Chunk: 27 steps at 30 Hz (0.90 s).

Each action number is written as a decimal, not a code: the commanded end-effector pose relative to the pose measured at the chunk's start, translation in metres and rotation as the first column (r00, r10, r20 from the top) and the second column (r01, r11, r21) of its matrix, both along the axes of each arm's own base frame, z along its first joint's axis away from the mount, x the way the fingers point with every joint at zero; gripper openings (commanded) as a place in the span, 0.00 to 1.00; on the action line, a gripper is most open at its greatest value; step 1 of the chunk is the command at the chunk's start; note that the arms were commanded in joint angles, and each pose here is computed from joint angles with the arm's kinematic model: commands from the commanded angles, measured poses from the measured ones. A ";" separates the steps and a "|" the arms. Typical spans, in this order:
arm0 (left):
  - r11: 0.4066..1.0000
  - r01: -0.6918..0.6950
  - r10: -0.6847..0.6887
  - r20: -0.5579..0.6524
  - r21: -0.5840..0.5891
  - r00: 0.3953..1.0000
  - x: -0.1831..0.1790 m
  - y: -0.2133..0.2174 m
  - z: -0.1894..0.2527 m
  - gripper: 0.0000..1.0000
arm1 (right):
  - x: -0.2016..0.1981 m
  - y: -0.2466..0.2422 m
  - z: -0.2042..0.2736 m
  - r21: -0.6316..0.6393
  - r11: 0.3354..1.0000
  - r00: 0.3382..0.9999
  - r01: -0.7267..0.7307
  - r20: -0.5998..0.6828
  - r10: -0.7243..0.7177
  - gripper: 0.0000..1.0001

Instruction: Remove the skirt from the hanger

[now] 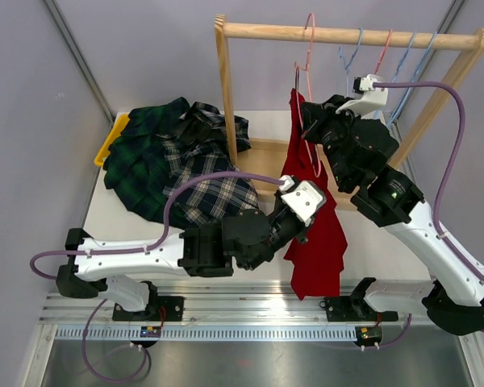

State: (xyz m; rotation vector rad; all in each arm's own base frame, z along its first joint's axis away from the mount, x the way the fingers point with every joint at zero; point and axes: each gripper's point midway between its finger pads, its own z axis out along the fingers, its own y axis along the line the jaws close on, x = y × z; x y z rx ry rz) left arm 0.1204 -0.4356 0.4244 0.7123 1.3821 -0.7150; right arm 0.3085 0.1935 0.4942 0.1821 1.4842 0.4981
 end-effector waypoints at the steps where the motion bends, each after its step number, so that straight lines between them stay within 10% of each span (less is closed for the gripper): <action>1: 0.971 0.127 -0.114 0.073 -0.204 0.991 -0.046 0.020 0.088 0.00 | 0.008 -0.023 0.044 0.102 0.988 0.982 0.112 0.143 -0.126 0.00; 16: 0.985 0.018 0.000 0.108 -0.171 0.994 -0.040 0.036 0.107 0.00 | 0.014 -0.028 0.034 0.088 0.962 0.942 0.258 0.201 -0.271 0.00; 27: 0.973 0.171 -0.156 0.108 -0.156 0.982 -0.063 0.009 0.130 0.00 | 0.032 -0.033 0.020 0.048 0.899 0.875 0.435 0.214 -0.434 0.00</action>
